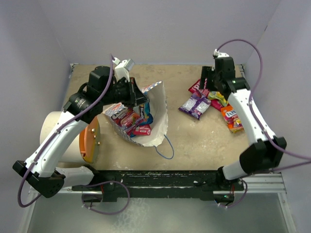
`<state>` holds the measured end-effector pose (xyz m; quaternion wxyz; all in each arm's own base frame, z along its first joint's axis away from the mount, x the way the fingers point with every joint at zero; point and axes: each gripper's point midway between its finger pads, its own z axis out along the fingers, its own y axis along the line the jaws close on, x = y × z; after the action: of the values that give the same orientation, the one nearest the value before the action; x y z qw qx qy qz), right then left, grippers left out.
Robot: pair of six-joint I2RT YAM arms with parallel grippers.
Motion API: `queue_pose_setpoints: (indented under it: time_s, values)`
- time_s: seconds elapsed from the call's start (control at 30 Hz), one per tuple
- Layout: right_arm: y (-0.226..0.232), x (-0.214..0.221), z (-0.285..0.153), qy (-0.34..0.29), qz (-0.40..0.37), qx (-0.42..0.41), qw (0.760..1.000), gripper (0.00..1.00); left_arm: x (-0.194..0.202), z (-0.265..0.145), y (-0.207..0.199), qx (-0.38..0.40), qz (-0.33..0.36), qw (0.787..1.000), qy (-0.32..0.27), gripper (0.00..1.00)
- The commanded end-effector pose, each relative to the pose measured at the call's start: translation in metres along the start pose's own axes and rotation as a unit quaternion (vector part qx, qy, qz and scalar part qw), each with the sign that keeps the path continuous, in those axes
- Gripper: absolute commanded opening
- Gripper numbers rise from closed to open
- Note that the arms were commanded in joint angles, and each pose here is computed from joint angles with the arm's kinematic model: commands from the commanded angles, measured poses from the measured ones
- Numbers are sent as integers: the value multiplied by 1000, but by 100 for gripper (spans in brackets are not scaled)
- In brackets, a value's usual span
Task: Take the snacks out of the paper bag
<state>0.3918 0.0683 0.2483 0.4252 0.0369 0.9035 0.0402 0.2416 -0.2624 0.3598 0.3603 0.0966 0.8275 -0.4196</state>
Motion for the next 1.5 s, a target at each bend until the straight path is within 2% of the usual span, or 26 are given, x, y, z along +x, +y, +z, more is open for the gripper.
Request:
queue_pose_setpoints:
  time_s: [0.0, 0.17, 0.33, 0.5, 0.63, 0.73, 0.83, 1.0, 1.13, 1.17, 1.23, 1.47]
  values:
    - [66, 38, -42, 24, 36, -185, 982, 74, -7, -7, -21, 52, 0, 998, -22, 0]
    - [114, 58, -94, 18, 17, -277, 961, 74, -4, -5, -22, 65, -8, 998, -25, 0]
    - [171, 47, -153, -42, -8, -381, 923, 74, -16, -14, -34, 96, 13, 993, -67, 0]
    - [223, 65, -178, -60, -59, -445, 892, 71, -29, -24, -42, 107, 33, 988, -104, 0]
    - [261, 88, -192, -124, -138, -471, 863, 71, -38, -27, -43, 101, 37, 986, -125, 0]
    - [276, 107, -184, -165, -200, -470, 844, 71, -44, -29, -43, 97, 40, 985, -139, 0]
    - [284, 128, -169, -207, -280, -481, 805, 71, -48, -30, -43, 94, 40, 983, -150, 0]
    - [288, 147, -130, -262, -408, -441, 755, 72, -53, -28, -47, 100, 41, 982, -152, 0]
    - [291, 173, -102, -253, -521, -428, 694, 73, -55, -27, -50, 101, 43, 983, -148, 0]
    - [292, 177, -95, -257, -554, -421, 670, 73, -55, -28, -50, 102, 44, 983, -147, 0]
    - [293, 184, -81, -256, -592, -409, 645, 74, -53, -26, -50, 102, 43, 984, -142, 0]
    - [295, 184, -31, -249, -633, -366, 635, 73, -52, -32, -49, 92, 33, 985, -139, 0]
